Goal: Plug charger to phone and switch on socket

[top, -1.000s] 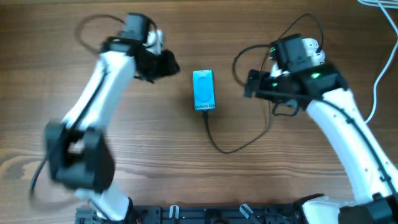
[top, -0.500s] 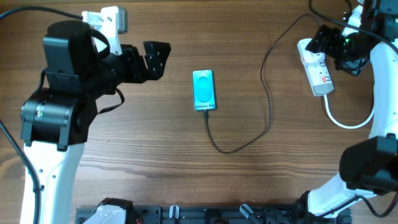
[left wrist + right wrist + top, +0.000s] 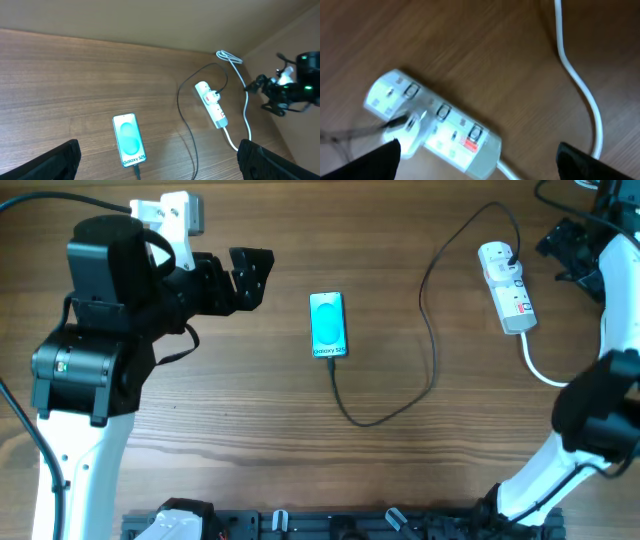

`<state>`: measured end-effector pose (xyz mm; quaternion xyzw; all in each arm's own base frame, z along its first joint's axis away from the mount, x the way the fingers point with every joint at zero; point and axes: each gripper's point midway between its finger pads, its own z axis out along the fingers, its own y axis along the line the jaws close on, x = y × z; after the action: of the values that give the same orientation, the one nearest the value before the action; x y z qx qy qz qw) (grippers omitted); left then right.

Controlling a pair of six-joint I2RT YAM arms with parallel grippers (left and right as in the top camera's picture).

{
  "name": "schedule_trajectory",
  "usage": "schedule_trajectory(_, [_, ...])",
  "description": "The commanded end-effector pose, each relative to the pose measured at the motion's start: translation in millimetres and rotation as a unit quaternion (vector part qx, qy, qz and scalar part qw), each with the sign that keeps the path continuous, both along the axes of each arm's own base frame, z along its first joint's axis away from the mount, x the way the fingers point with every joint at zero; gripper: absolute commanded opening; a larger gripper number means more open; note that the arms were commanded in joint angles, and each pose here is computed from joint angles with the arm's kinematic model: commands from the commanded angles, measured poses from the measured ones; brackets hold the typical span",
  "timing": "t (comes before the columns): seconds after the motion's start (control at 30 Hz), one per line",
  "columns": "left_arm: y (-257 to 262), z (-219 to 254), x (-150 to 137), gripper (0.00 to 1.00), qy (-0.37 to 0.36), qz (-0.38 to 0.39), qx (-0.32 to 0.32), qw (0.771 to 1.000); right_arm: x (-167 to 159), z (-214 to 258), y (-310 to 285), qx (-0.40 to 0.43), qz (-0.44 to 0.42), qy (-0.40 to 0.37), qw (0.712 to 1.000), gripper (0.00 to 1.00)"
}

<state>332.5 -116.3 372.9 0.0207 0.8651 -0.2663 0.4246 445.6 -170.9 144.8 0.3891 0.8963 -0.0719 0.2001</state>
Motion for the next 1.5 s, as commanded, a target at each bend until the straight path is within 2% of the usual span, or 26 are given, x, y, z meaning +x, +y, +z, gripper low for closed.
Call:
schedule_trajectory(0.0, [2.4, 3.2, -1.3, 1.00, -0.007, 0.003, 0.004, 1.000, 10.2, -30.8, -20.9, -0.013, -0.017, 0.015, 1.000, 1.00])
schedule_trajectory(0.23, [2.4, 3.2, -1.2, 1.00, -0.007, 0.004, 0.004, 1.000, 9.0, -76.7, -28.7, -0.017, -0.021, 0.061, 0.998, 1.00])
schedule_trajectory(0.47, [2.4, 3.2, -1.2, 1.00, -0.007, 0.004, 0.004, 1.000, -3.0, -100.3, -26.2, 0.009, -0.020, 0.088, 0.996, 1.00])
schedule_trajectory(0.57, [2.4, 3.1, -1.2, 1.00, -0.007, 0.004, 0.004, 1.000, 12.9, -111.6, -2.8, 0.061, 0.079, 0.061, 0.993, 1.00])
schedule_trajectory(1.23, [2.4, 3.2, -1.2, 1.00, -0.007, 0.003, 0.004, 1.000, 3.7, -120.5, -1.5, 0.072, 0.070, 0.076, 0.992, 1.00])
schedule_trajectory(1.47, [2.4, 3.2, -1.2, 1.00, -0.007, 0.003, 0.004, 1.000, -2.6, -139.0, 0.8, 0.073, 0.070, 0.079, 0.992, 1.00])
